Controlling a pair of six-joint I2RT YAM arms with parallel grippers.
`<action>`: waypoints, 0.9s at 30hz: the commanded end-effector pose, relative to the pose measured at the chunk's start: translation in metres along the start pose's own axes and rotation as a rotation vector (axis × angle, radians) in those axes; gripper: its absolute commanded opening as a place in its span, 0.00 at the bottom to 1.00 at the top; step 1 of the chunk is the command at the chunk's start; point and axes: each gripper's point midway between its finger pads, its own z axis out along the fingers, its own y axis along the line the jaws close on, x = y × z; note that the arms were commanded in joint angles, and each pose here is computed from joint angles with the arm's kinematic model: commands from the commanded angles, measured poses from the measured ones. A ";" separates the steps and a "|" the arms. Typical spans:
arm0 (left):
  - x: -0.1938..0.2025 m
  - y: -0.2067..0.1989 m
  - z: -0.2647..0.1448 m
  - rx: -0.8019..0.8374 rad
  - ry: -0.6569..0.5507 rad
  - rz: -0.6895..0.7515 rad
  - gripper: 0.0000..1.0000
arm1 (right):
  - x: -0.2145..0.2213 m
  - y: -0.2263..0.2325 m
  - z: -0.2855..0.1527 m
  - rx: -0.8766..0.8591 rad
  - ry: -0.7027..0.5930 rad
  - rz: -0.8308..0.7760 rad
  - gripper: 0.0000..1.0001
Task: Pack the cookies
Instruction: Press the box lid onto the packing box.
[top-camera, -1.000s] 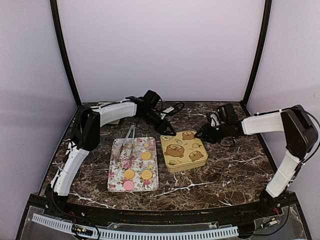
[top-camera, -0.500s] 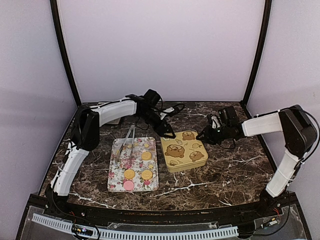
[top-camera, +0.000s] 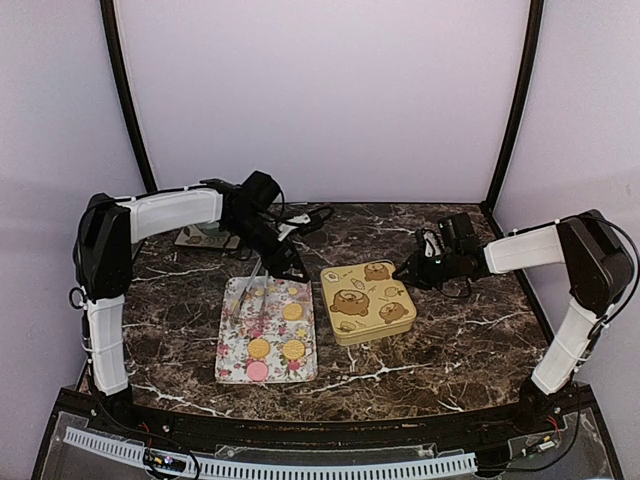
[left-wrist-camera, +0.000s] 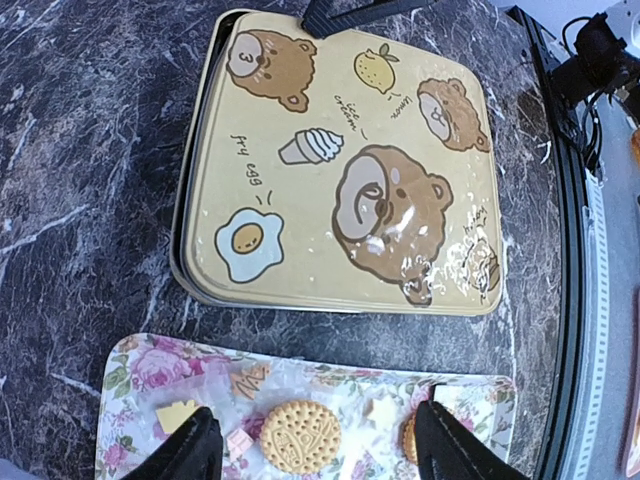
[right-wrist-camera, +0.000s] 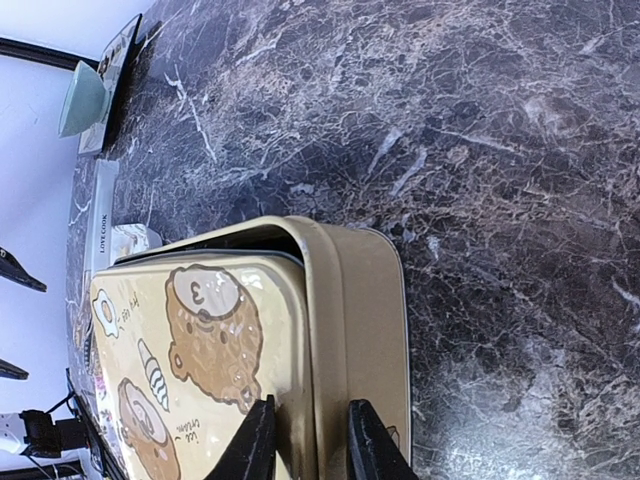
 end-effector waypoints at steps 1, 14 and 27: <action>0.015 0.002 0.014 -0.022 0.004 -0.035 0.65 | 0.009 -0.013 0.004 0.029 0.011 0.049 0.23; 0.000 -0.012 0.069 -0.050 -0.039 -0.016 0.55 | 0.004 0.018 -0.017 -0.091 -0.022 0.058 0.47; -0.021 -0.016 0.068 -0.040 -0.081 -0.001 0.54 | 0.008 0.030 -0.017 -0.158 0.004 0.045 0.49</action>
